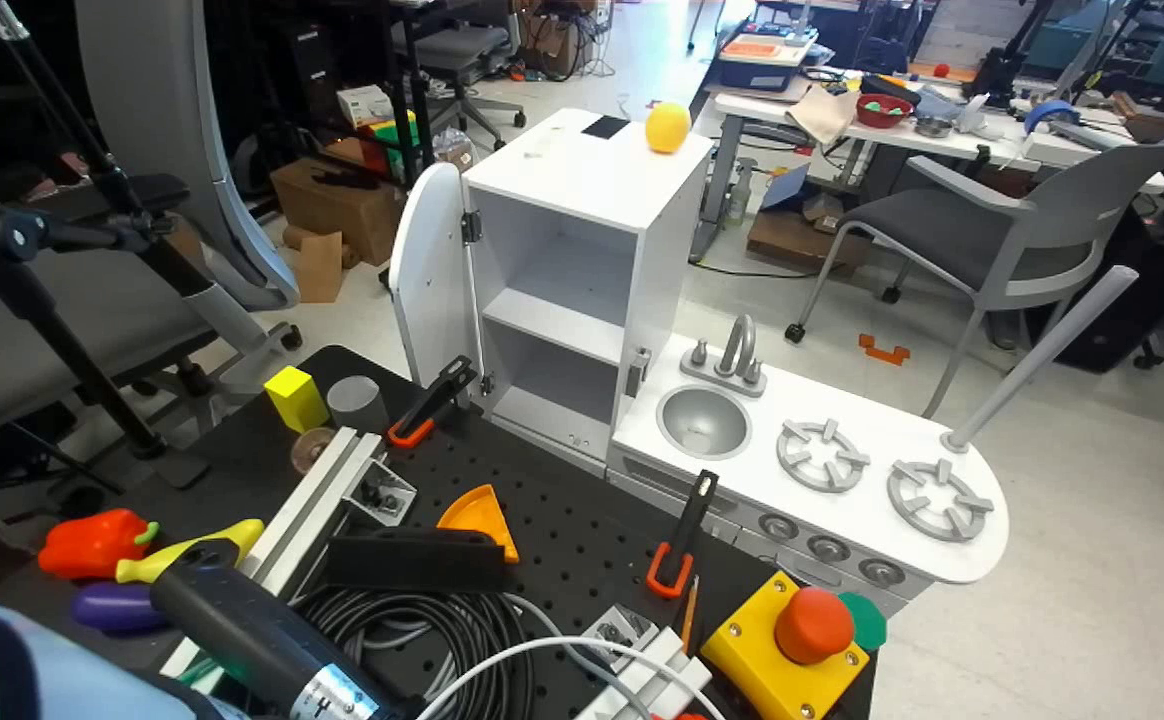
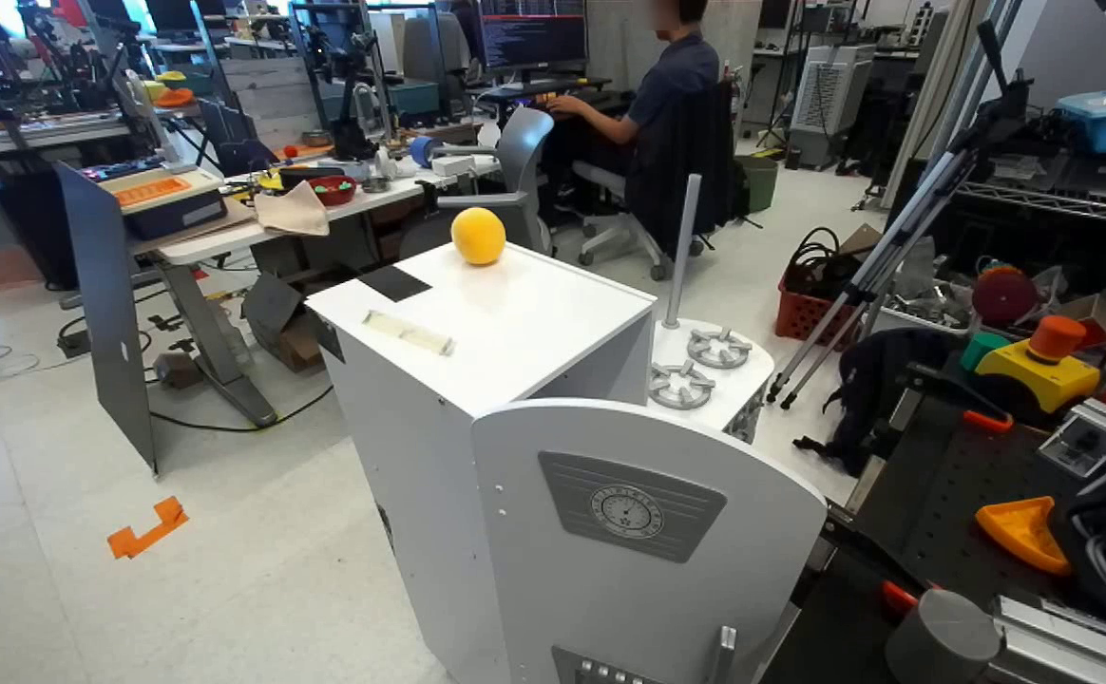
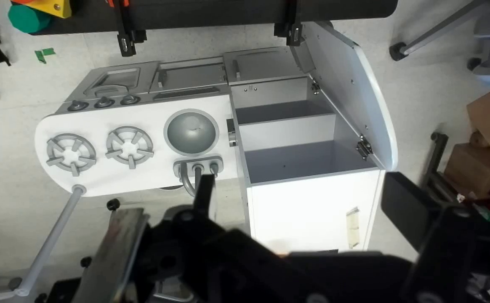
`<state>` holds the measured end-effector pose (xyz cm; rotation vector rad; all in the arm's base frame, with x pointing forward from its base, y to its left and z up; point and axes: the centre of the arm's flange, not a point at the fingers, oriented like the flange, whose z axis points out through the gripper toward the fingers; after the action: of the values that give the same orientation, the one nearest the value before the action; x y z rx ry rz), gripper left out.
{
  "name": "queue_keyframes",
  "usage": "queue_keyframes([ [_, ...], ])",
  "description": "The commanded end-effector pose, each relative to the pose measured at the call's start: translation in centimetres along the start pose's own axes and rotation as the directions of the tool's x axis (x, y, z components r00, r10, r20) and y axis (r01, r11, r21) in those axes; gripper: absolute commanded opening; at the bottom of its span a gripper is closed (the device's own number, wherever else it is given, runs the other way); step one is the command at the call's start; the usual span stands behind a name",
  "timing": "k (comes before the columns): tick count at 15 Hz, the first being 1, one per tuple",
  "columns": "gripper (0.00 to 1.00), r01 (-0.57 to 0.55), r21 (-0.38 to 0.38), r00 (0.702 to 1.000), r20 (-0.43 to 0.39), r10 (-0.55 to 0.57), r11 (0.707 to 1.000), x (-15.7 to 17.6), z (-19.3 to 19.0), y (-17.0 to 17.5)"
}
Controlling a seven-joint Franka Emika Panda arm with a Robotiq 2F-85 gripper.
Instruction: Move the yellow ball forward
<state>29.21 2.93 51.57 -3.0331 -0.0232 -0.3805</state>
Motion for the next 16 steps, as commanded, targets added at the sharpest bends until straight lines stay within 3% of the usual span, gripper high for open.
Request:
queue_keyframes([
  [1,1.00,-0.006,-0.021,1.000,-0.007,0.006,1.000,2.0,1.3,0.1],
  [5,1.00,0.038,-0.018,0.988,-0.151,-0.040,0.999,9.5,5.6,1.8],
  [7,1.00,0.033,-0.013,0.983,-0.181,-0.034,0.999,12.4,7.5,2.4],
  [16,1.00,-0.094,0.109,0.996,0.012,0.093,0.990,26.5,14.4,3.5],
])
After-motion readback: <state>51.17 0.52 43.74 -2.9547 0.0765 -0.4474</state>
